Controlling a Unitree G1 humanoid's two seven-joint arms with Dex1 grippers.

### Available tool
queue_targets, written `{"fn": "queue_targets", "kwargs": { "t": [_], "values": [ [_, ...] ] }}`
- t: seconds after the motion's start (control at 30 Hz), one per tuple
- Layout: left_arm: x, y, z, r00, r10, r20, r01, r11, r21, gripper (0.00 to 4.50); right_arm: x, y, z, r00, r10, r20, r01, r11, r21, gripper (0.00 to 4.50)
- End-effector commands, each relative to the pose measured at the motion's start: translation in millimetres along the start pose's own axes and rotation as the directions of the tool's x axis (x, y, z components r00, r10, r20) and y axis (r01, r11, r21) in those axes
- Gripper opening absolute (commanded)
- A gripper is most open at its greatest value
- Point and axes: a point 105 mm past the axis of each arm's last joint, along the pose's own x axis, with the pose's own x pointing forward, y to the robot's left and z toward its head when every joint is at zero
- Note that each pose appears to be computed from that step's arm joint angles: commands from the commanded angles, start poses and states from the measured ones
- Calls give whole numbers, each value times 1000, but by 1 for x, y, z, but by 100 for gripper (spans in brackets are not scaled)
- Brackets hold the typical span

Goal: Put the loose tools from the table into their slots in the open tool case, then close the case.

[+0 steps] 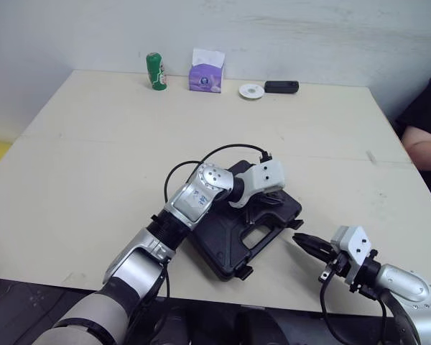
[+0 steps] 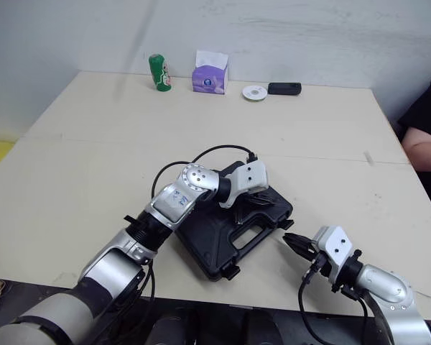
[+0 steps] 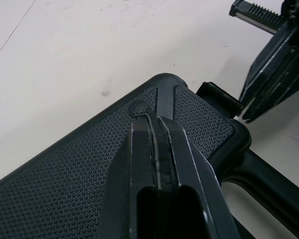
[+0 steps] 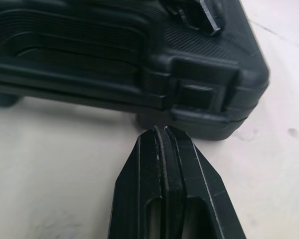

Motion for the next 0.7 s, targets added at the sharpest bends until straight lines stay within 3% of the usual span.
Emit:
{"fn": "queue_targets", "kwargs": {
  "t": [0.03,0.7],
  "values": [
    [11,-27,-59,977,-102,-189,78,988,-131,4,3,-1,4,1000,2,16,-1,999,-39,0],
    [10,-28,-65,973,-90,-214,64,990,-124,4,18,-8,31,994,67,82,-56,989,-133,0]
  ]
}}
